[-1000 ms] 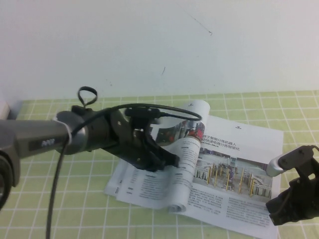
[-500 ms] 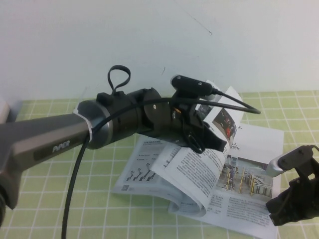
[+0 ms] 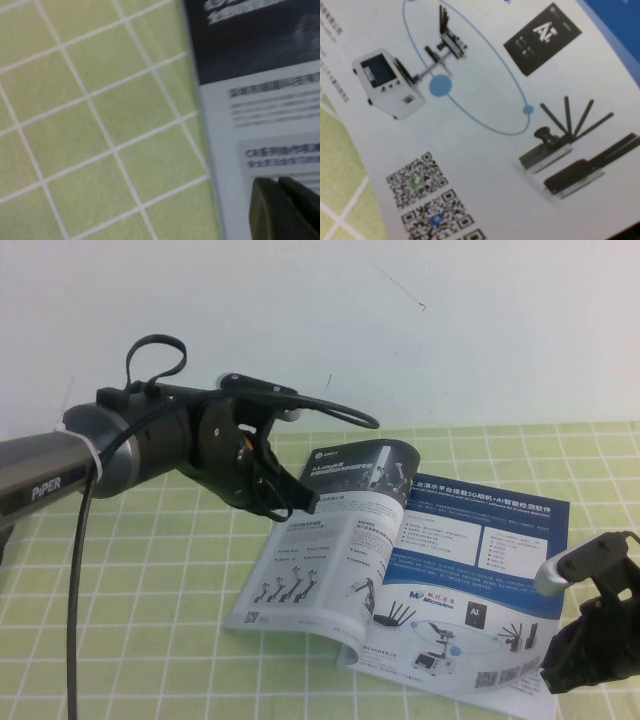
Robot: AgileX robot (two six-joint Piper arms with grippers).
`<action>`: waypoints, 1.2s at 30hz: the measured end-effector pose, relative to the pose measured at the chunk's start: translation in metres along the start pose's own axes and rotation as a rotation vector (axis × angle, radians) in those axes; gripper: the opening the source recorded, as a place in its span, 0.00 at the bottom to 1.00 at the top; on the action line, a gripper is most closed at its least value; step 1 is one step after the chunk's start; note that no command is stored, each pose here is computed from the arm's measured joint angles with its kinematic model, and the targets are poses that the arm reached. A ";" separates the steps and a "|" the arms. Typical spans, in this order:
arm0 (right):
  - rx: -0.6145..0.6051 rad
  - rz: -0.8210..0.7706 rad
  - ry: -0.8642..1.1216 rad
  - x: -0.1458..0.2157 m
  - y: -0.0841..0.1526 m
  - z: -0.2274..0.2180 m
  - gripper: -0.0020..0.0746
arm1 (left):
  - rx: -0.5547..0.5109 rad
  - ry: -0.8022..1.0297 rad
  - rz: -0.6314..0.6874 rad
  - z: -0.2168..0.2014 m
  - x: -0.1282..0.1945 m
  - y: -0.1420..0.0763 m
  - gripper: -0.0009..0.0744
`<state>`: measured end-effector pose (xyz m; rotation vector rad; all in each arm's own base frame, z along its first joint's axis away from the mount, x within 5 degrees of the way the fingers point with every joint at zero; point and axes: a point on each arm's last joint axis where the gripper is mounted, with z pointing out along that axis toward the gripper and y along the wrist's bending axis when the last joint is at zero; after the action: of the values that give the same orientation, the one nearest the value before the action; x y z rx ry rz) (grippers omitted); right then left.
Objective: Close book
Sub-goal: 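Close the open booklet and leave it lying on the table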
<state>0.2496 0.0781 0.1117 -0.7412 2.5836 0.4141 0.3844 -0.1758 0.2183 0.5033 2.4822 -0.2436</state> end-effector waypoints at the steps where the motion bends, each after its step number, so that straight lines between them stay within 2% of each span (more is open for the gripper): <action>1: 0.000 0.000 0.000 0.000 0.000 0.000 0.02 | -0.011 0.017 -0.017 0.006 0.003 0.005 0.01; 7: 0.000 0.000 0.000 0.000 0.000 0.000 0.02 | -0.029 0.131 -0.058 0.037 0.021 0.014 0.01; 14: 0.000 0.001 0.000 0.000 0.000 0.000 0.02 | 0.047 0.203 -0.104 0.053 0.033 -0.006 0.01; 19: -0.002 -0.004 0.000 0.000 0.000 0.000 0.02 | 0.209 0.205 -0.022 0.048 0.034 -0.056 0.01; 24: -0.002 -0.022 0.000 0.000 0.000 0.000 0.02 | 0.446 0.090 0.069 0.011 0.021 -0.108 0.01; 28: -0.002 -0.030 0.000 0.000 0.000 0.000 0.02 | 0.597 -0.023 0.152 -0.018 0.010 -0.126 0.01; 36: 0.054 -0.106 -0.022 -0.003 -0.001 -0.011 0.02 | 0.890 -0.266 0.352 -0.078 -0.007 -0.136 0.01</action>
<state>0.2491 0.0747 0.1223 -0.8457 2.5109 0.3161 0.2943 -0.2800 0.2941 1.1545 1.8760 -1.1945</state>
